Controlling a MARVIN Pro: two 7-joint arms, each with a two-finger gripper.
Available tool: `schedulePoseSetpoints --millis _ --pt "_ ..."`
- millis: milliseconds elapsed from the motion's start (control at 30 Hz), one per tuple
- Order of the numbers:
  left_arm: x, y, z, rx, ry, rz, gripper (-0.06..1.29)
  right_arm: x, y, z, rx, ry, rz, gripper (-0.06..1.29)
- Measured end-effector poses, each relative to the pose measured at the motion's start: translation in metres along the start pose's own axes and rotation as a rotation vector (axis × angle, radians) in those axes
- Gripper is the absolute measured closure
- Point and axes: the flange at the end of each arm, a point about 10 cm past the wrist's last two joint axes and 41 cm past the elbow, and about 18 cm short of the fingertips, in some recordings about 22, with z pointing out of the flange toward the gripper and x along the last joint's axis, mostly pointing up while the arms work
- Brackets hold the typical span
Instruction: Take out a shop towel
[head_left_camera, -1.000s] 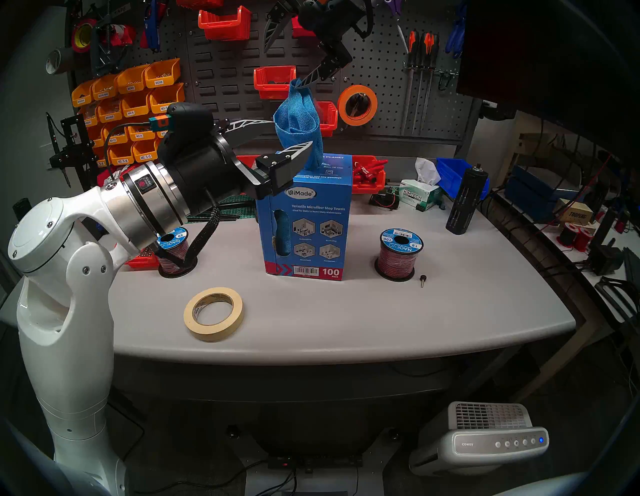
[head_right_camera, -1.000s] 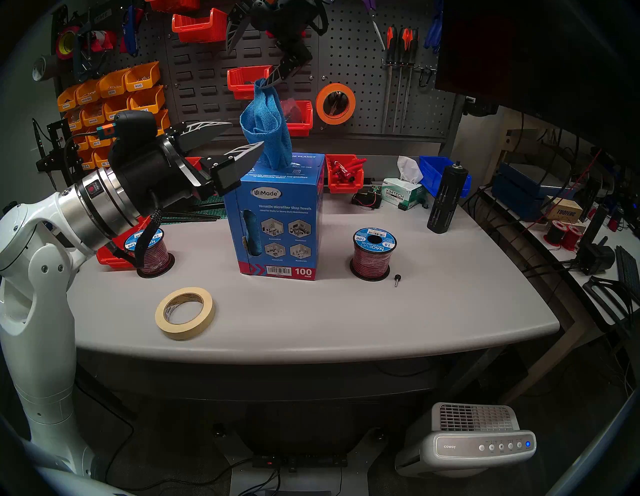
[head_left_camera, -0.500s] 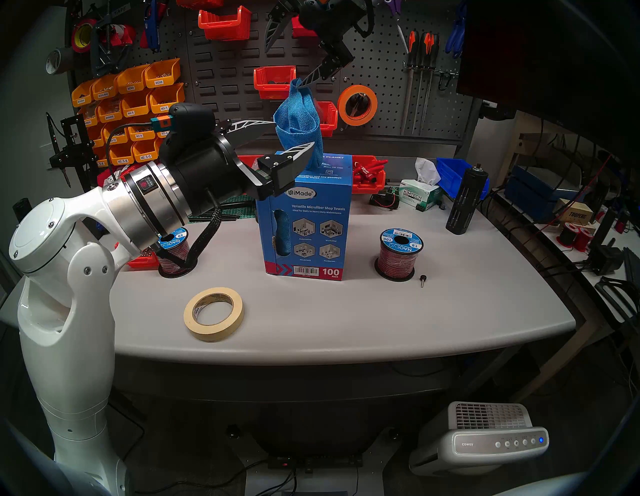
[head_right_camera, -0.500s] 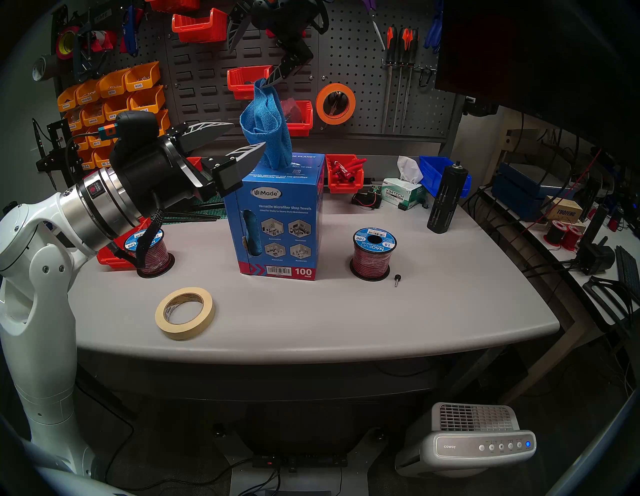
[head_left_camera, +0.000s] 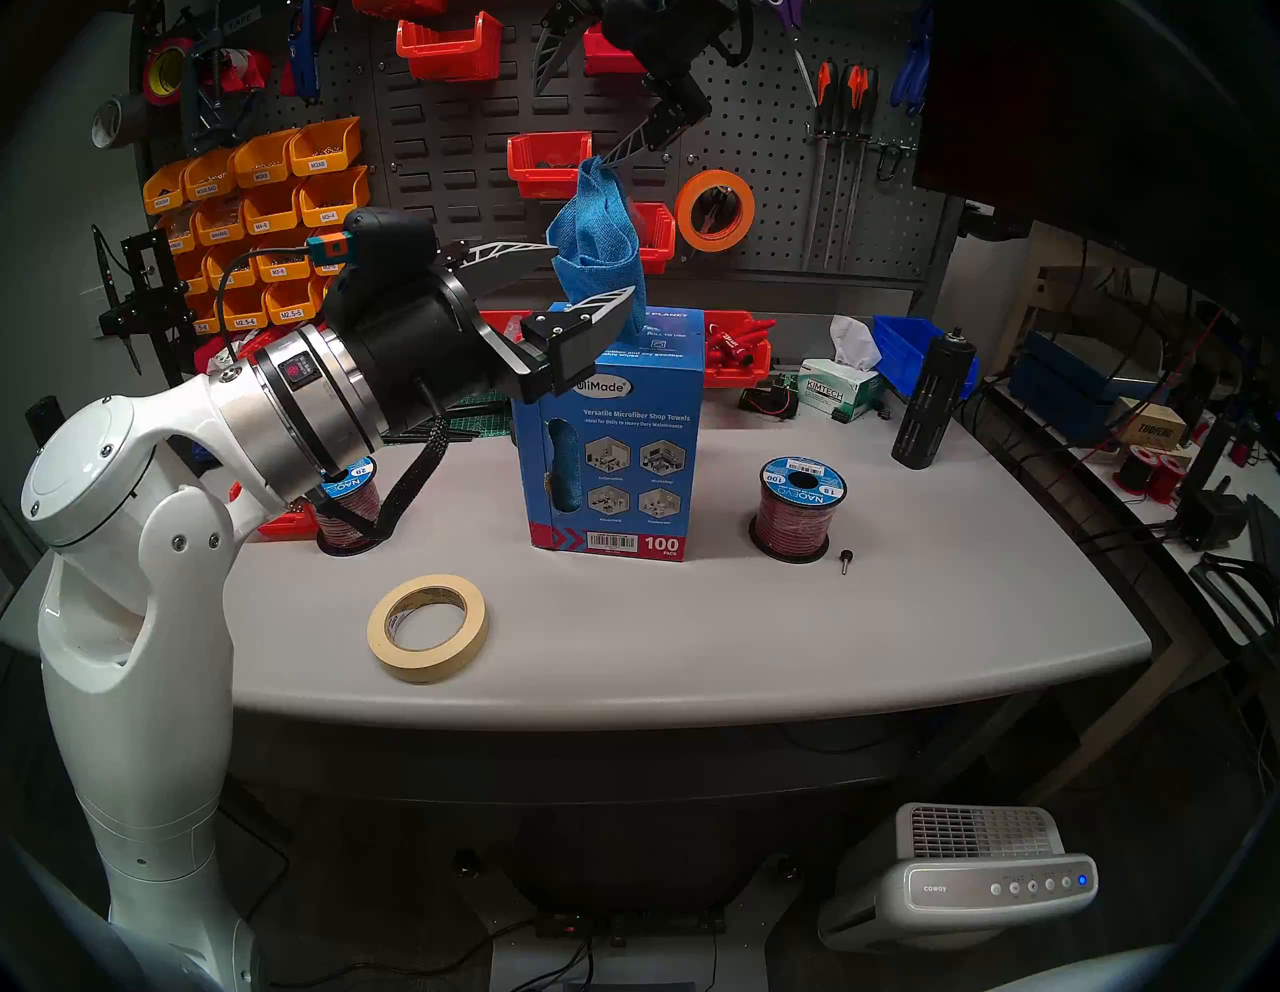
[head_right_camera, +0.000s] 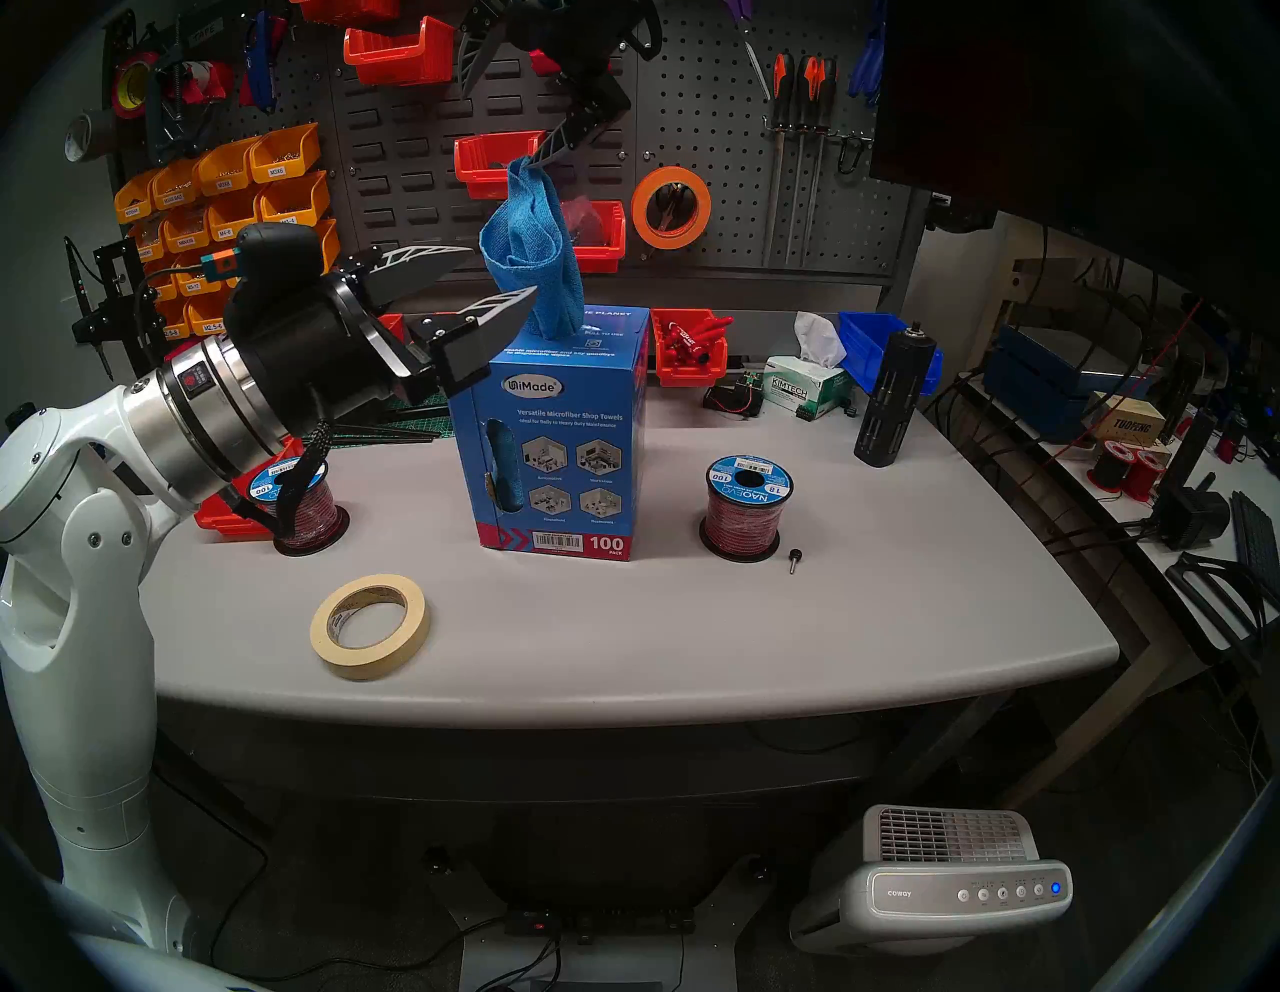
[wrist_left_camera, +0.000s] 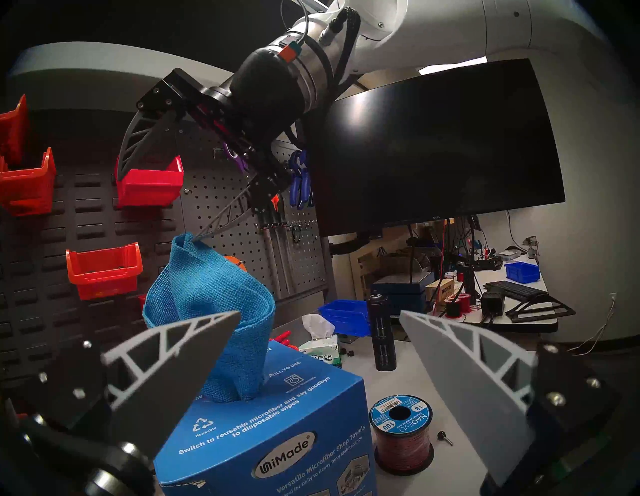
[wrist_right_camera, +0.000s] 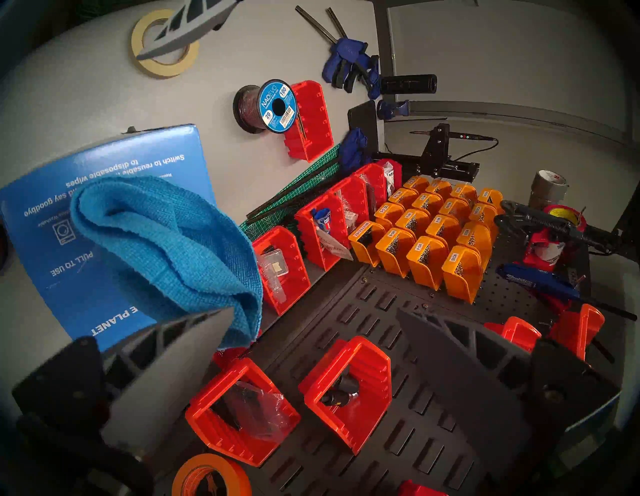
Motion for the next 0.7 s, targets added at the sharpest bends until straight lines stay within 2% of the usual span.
schedulePoseSetpoints --millis 367,700 --pt "0.0 0.0 0.0 0.0 0.001 0.0 -0.03 0.002 0.0 0.006 0.011 0.006 0.006 0.0" --pt "0.0 -0.001 0.0 0.004 0.003 0.002 -0.03 0.009 0.002 0.022 0.034 0.026 0.008 0.0"
